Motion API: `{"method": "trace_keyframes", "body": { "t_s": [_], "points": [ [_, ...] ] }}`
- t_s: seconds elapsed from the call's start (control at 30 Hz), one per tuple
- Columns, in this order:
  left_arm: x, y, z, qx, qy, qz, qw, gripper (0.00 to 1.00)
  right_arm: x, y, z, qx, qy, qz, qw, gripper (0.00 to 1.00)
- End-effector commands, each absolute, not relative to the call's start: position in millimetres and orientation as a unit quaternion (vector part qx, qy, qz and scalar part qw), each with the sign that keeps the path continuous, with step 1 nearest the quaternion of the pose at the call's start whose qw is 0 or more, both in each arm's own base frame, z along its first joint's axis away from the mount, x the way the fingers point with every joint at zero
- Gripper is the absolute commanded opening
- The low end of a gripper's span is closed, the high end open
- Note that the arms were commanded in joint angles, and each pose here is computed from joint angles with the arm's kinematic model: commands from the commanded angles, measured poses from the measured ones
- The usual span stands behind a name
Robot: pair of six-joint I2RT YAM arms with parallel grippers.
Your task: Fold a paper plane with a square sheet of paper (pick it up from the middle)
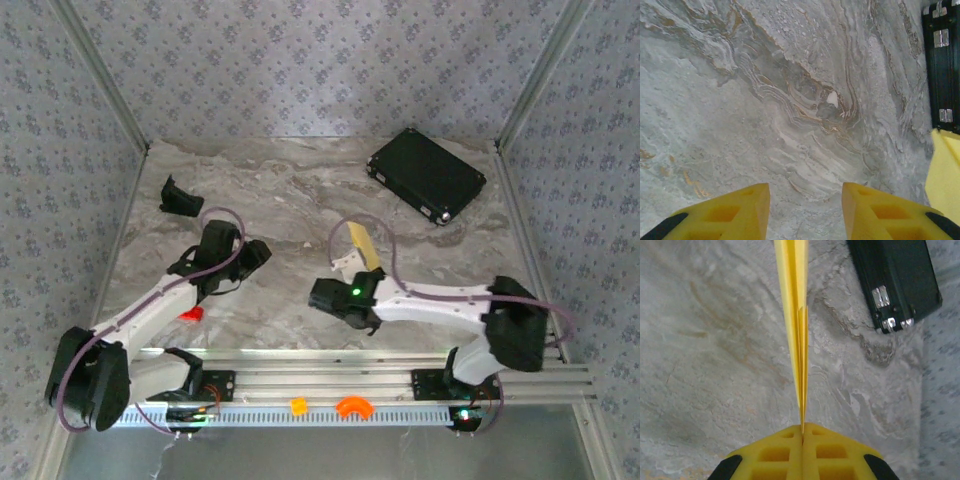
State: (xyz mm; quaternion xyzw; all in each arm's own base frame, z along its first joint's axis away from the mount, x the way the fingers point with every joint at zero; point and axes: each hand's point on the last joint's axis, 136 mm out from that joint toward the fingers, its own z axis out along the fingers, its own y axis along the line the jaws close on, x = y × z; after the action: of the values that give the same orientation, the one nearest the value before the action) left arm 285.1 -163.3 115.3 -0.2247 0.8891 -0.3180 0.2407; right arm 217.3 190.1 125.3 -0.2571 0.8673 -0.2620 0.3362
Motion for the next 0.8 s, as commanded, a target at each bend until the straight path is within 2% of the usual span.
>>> {"method": "trace_keyframes", "body": {
  "t_s": [0.0,0.13,0.23,0.37,0.4,0.43,0.47,0.63,0.77],
  "points": [
    [284.8,-150.5,119.4,-0.245,0.884,-0.308,0.252,0.45,214.1,204.3,118.6,-0.323,0.835,-0.314,0.316,0.06],
    [282.6,-143.0,117.9,-0.253,0.883,-0.302,0.254,0.46,194.3,248.4,73.8,-0.405,0.835,-0.262,0.266,0.08],
    [280.4,-140.0,117.0,-0.256,0.882,-0.302,0.255,0.47,184.2,269.1,57.4,-0.418,0.844,-0.231,0.245,0.09],
    [279.2,-137.7,116.2,-0.259,0.881,-0.302,0.256,0.48,175.9,290.5,49.9,-0.419,0.861,-0.181,0.226,0.17],
    [279.2,-137.6,115.9,-0.26,0.881,-0.302,0.254,0.48,174.6,294.8,50.9,-0.416,0.865,-0.166,0.226,0.22],
    [279.5,-138.2,115.9,-0.259,0.881,-0.303,0.254,0.49,174.9,300.3,55.5,-0.408,0.871,-0.147,0.234,0.37],
    [279.7,-138.9,115.5,-0.258,0.881,-0.304,0.253,0.49,174.5,304.9,59.6,-0.399,0.877,-0.125,0.238,0.44],
    [281.0,-143.8,114.0,-0.254,0.88,-0.315,0.248,0.5,177.4,312.0,78.6,-0.333,0.915,0.015,0.227,0.46],
    [282.4,-153.4,111.8,-0.243,0.88,-0.334,0.236,0.5,184.3,316.5,90.5,-0.26,0.929,0.176,0.196,0.47]
  ]
}}
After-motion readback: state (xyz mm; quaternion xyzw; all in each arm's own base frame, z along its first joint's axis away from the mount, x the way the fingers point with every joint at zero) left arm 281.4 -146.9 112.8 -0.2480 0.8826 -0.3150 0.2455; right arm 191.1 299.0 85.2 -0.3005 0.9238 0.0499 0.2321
